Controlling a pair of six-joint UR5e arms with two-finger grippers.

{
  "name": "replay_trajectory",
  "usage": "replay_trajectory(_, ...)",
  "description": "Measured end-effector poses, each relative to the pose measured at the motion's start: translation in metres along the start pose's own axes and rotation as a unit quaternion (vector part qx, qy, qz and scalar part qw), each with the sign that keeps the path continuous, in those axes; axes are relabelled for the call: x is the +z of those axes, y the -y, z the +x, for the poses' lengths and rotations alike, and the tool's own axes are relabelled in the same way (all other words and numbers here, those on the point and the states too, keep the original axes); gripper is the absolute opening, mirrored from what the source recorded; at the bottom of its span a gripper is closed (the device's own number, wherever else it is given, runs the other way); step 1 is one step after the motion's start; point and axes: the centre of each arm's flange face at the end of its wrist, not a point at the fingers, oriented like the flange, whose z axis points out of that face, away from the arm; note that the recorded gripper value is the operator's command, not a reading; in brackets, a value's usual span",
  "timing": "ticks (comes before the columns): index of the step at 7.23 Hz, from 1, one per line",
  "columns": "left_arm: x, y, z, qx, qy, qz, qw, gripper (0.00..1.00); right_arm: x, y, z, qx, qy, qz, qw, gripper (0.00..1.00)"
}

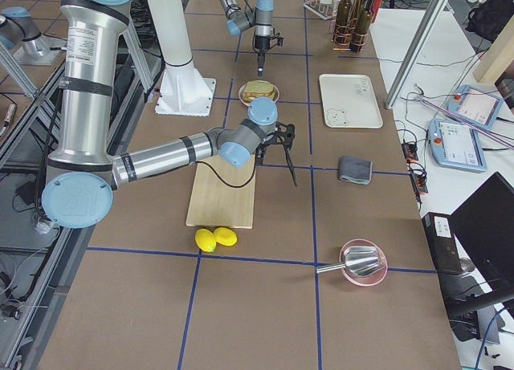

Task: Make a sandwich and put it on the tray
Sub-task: 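Move the left gripper to the plate rim while the right arm withdraws, then close the left gripper on the white plate's rim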

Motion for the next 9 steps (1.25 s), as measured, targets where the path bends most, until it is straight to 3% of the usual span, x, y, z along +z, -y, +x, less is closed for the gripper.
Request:
replay_trajectory(4,0.018,0.001,-0.004,-0.018,0.052,0.013,0.9984,0.48,-0.001,-0.001,0.001,0.000,0.000,0.000,1.0000,1.00)
replay_trajectory(6,0.021,0.004,0.004,-0.017,0.055,0.019,0.9982,0.45,-0.001,-0.002,0.001,0.000,0.000,0.000,1.0000,1.00)
replay_trajectory(8,0.026,0.003,0.009,-0.016,0.055,0.018,0.9982,0.36,-0.001,-0.001,0.002,0.000,0.000,0.000,1.0000,1.00)
replay_trajectory(9,0.030,0.002,0.009,-0.016,0.056,0.016,0.9981,0.24,-0.001,-0.001,0.002,0.000,0.000,0.000,1.0000,1.00)
